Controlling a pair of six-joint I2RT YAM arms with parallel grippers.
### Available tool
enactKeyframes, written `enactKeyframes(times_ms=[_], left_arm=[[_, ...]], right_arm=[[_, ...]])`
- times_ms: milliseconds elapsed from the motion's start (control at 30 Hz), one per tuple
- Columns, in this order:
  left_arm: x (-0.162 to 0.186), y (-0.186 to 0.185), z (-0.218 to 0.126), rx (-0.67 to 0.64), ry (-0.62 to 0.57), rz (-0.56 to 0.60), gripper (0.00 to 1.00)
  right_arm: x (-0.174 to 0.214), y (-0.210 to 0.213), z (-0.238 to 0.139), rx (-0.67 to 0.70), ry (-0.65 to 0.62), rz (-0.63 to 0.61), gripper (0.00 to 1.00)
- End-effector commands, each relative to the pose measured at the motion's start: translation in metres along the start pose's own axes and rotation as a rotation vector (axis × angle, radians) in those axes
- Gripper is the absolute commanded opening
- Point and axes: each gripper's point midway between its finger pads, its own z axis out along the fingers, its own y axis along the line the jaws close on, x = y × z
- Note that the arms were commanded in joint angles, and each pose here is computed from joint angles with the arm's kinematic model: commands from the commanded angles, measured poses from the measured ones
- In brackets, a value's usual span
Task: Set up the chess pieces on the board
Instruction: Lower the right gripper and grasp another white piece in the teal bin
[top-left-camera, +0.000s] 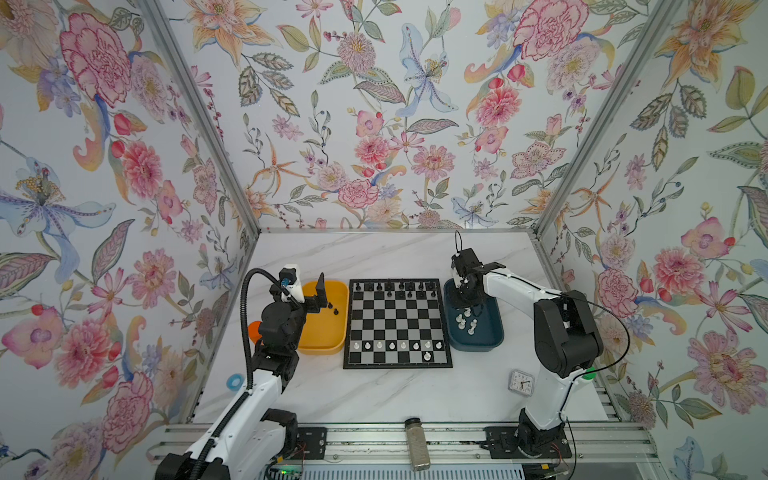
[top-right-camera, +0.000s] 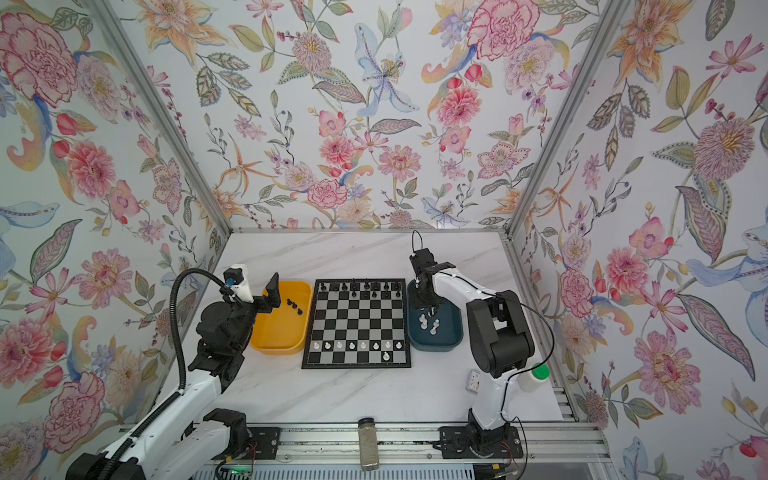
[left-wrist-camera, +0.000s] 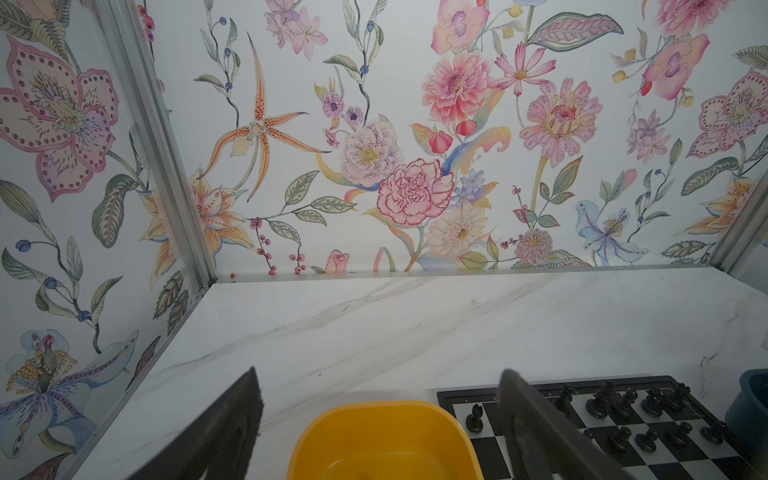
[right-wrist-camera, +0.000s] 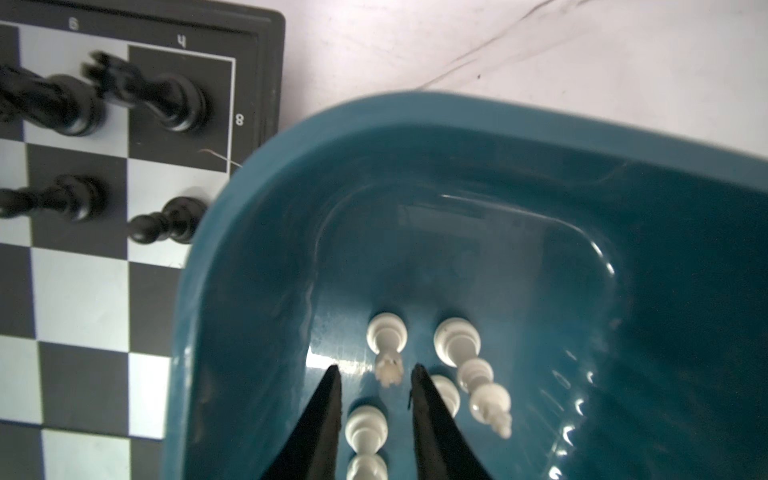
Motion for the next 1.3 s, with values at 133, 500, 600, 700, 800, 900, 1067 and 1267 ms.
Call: enactKeyframes(times_ms=[133, 500, 600, 700, 800, 900, 1067, 1267], left_arm=[[-0.0004, -0.0012, 0.0004, -0.004, 0.002, 0.021, 0.90], [0.0003, -0.0013, 0.0004, -0.005, 0.005, 0.022, 0.90], [-0.0006, -0.0004, 0.0004, -0.007, 0.002, 0.022, 0.90], [-0.0005, -0.0006, 0.0002, -0.007, 0.003, 0.022, 0.90], [-0.0008, -0.0005, 0.0001, -0.007, 0.002, 0.022, 0.90], [-0.0005, -0.0004, 0.0002, -0.008, 0.002, 0.023, 0.90], [0.0000, -0.0009, 0.0000, -0.007, 0.004, 0.024, 0.90], [-0.0005, -0.0006, -0.0003, -0.007, 0.002, 0.024, 0.90]], right_arm=[[0.0042, -0.0029, 0.0093, 0.002, 0.024, 0.000, 0.30], [0.0047, -0.0018, 0.0125, -0.006, 0.029, 0.002, 0.28], [0.0044, -0.0008, 0.0132, -0.011, 0.029, 0.002, 0.28], [0.0052, -0.0001, 0.0147, -0.013, 0.034, 0.002, 0.27], [0.0061, -0.0001, 0.0154, -0.013, 0.038, 0.001, 0.26], [0.0046, -0.0005, 0.0146, -0.012, 0.032, 0.002, 0.24], [0.0053, -0.0010, 0.0148, -0.011, 0.035, 0.002, 0.22], [0.0048, -0.0012, 0.0151, -0.009, 0.034, 0.003, 0.14]])
